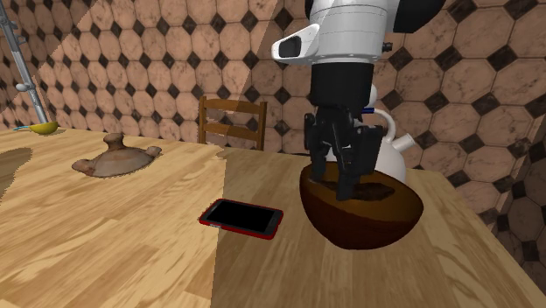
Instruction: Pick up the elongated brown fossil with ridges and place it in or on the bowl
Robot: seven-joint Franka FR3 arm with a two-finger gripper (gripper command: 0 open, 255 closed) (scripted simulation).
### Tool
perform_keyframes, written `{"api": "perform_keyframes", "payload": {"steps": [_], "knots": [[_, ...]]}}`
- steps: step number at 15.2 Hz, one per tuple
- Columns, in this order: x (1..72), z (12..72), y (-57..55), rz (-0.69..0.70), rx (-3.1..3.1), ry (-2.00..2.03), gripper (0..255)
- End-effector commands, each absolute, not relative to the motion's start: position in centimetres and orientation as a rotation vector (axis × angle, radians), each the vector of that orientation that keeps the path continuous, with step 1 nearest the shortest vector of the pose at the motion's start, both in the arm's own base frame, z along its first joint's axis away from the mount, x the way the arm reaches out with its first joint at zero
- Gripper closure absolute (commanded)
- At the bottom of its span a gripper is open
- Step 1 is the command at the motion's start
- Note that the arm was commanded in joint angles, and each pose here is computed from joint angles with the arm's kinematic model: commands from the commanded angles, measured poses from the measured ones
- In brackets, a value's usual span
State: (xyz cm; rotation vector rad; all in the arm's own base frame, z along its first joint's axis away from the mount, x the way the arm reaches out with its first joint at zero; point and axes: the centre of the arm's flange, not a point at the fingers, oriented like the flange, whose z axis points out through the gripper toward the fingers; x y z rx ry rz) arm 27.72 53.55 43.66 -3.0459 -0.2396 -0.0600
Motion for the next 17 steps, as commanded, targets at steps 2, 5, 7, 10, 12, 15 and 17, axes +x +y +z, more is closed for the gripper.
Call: {"api": "perform_keyframes", "payload": {"steps": [2, 5, 7, 10, 12, 15, 17], "knots": [[27.7, 43.7, 53.6, -0.060, -3.046, -0.240, 0], [27.7, 43.7, 53.6, -0.060, -3.046, -0.240, 0], [27.6, 46.3, 53.3, -0.060, -3.046, -0.240, 0], [27.6, 48.6, 53.1, -0.060, -3.046, -0.240, 0], [27.6, 48.6, 53.1, -0.060, -3.046, -0.240, 0], [27.6, 48.6, 53.1, -0.060, -3.046, -0.240, 0], [27.6, 48.6, 53.1, -0.060, -3.046, -0.240, 0]]}}
